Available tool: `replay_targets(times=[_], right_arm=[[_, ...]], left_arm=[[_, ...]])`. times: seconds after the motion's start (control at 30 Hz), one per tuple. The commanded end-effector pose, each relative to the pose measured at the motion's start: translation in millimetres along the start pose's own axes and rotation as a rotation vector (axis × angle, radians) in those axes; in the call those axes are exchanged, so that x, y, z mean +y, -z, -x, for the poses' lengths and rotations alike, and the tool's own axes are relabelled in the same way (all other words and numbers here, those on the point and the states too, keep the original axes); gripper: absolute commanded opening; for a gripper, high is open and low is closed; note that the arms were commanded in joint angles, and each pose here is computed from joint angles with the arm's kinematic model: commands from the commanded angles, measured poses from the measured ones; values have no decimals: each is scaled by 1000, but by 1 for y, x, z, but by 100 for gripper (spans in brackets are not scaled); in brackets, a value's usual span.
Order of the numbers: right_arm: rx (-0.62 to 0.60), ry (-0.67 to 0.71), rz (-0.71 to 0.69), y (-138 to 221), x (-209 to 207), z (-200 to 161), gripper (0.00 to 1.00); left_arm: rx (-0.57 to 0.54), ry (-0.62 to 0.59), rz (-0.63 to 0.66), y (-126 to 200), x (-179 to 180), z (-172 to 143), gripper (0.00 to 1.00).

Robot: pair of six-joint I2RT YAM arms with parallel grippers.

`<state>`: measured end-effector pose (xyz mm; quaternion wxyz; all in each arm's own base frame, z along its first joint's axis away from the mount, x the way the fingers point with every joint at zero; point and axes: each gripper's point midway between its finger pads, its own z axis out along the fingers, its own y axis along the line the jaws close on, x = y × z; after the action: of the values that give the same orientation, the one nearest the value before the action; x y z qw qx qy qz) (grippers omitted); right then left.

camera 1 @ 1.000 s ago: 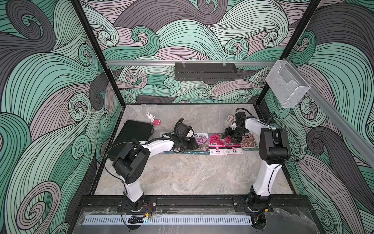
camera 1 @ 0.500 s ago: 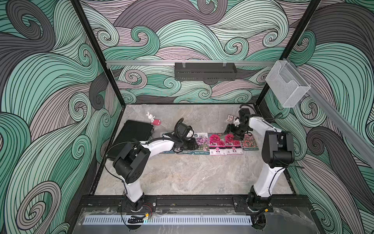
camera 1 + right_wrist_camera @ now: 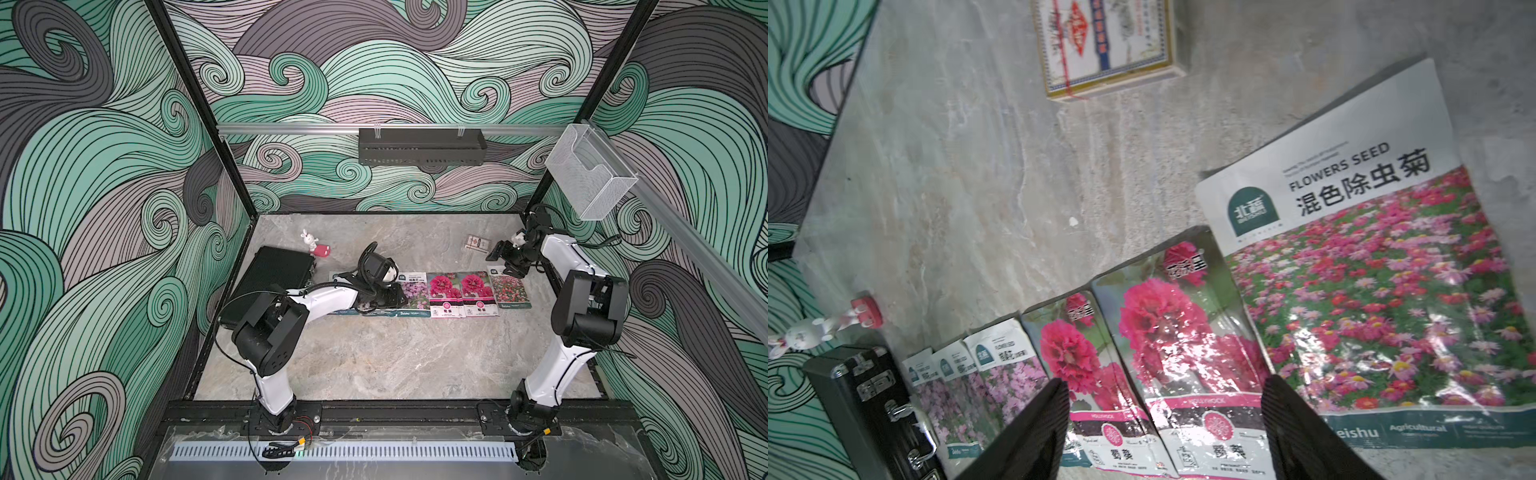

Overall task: Arrange the seed packets in a row
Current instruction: Adjust the seed packet at the center of the board.

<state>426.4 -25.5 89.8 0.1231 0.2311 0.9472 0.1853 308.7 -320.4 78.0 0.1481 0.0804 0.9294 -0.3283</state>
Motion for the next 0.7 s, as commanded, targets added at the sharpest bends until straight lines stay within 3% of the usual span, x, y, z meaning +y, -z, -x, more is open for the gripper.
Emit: replay_targets(times=[0.0, 0.27, 0.67], right_arm=[[45, -11, -70, -13, -18, 1, 74], [107, -39, -135, -34, -47, 4, 74], [201, -49, -182, -49, -70, -29, 74]], left_arm=[[-2, -14, -17, -1, -9, 7, 32], [-1, -13, -20, -2, -9, 6, 31], [-5, -6, -41, -1, -12, 4, 32]])
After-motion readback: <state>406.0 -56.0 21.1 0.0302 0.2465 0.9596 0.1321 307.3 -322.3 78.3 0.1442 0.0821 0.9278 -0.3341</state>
